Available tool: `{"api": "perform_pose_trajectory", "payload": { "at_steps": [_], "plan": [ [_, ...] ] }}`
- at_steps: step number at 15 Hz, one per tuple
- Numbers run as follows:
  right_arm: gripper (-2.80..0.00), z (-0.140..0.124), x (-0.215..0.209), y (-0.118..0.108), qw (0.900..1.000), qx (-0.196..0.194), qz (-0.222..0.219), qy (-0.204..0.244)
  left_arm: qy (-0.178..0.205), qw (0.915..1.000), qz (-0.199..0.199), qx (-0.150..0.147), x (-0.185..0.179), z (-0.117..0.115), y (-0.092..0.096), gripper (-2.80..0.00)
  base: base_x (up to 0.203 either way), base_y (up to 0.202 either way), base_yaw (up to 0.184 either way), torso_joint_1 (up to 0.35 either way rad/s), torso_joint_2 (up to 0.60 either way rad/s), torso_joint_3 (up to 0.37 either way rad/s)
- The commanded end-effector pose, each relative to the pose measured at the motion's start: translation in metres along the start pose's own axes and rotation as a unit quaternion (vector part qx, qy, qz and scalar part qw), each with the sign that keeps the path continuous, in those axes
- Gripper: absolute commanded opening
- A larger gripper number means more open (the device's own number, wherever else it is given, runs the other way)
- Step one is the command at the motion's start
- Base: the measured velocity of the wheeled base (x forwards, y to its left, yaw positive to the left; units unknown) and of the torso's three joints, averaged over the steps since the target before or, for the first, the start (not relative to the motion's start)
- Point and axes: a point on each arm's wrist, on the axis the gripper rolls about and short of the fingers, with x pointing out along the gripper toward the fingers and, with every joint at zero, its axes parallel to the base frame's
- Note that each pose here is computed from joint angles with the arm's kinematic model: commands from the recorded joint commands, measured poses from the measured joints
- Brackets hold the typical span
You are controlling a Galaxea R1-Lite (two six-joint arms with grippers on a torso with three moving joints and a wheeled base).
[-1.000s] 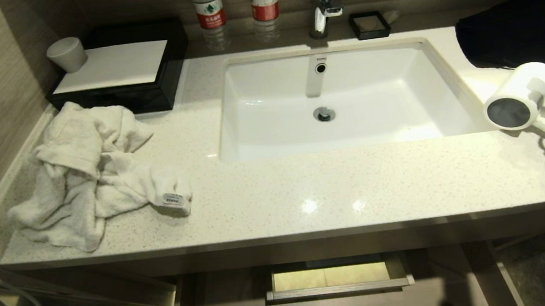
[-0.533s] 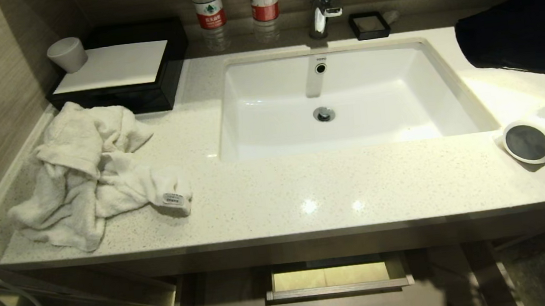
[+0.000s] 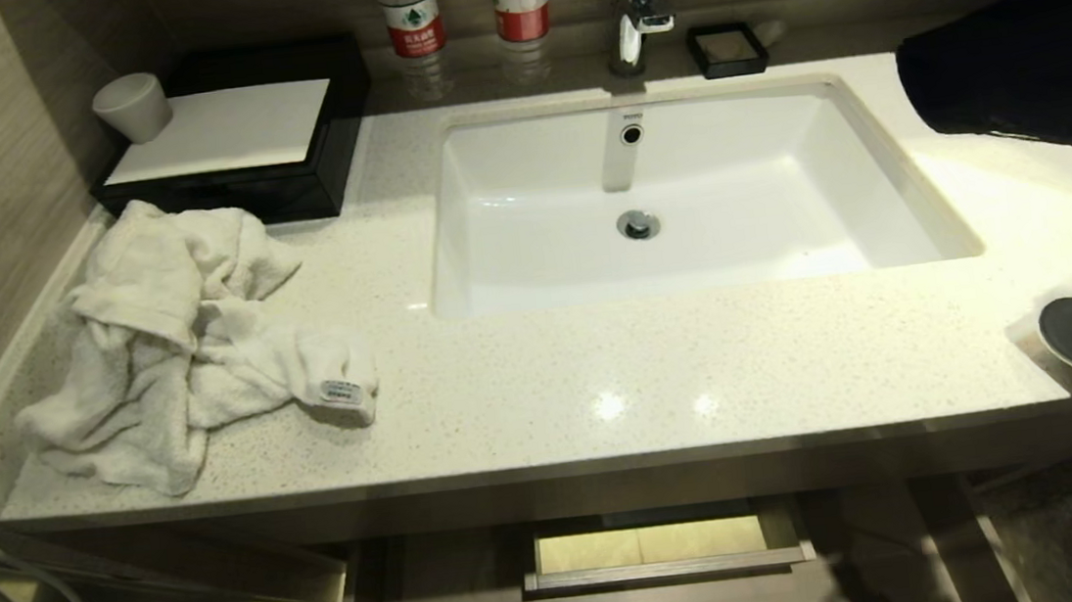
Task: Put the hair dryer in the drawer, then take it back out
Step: Pick up the hairdryer, then put it into the drawer
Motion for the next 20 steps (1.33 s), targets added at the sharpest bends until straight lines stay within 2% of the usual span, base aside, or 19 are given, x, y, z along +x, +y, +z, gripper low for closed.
{"api": "perform_pose_trajectory", "payload": {
  "at_steps": [1, 4, 7, 9, 14, 20],
  "plan": [
    [-2.80, -0.014, -0.020, 0.014, 1.000, -0.007, -0.017, -0.020, 0.001, 1.0000, 0.000, 0.000, 0.000, 0.000, 0.000, -2.80, 0.000, 0.000, 0.000, 0.000, 0.00, 0.000],
    [-2.80, -0.031, -0.027, 0.026, 0.999, -0.003, -0.026, -0.021, 0.001, 1.0000, 0.000, 0.000, 0.000, 0.000, 0.000, -2.80, 0.000, 0.000, 0.000, 0.000, 0.00, 0.000],
    [-2.80, -0.047, -0.022, 0.036, 0.999, 0.040, -0.022, -0.012, 0.001, 1.0000, 0.000, 0.000, 0.000, 0.000, 0.000, -2.80, 0.000, 0.000, 0.000, 0.000, 0.00, 0.000],
    [-2.80, -0.055, -0.012, 0.039, 0.998, 0.051, -0.028, -0.020, 0.001, 1.0000, 0.000, 0.000, 0.000, 0.000, 0.000, -2.80, 0.000, 0.000, 0.000, 0.000, 0.00, 0.000],
    [-2.80, -0.086, -0.013, 0.060, 0.988, 0.039, -0.096, -0.117, 0.001, 1.0000, 0.000, 0.000, 0.000, 0.000, 0.000, -2.80, 0.000, 0.000, 0.000, 0.000, 0.00, 0.000],
    [-2.80, -0.113, -0.040, 0.085, 0.974, 0.033, -0.133, -0.182, 0.001, 1.0000, 0.000, 0.000, 0.000, 0.000, 0.000, -2.80, 0.000, 0.000, 0.000, 0.000, 0.00, 0.000]
  ]
}}
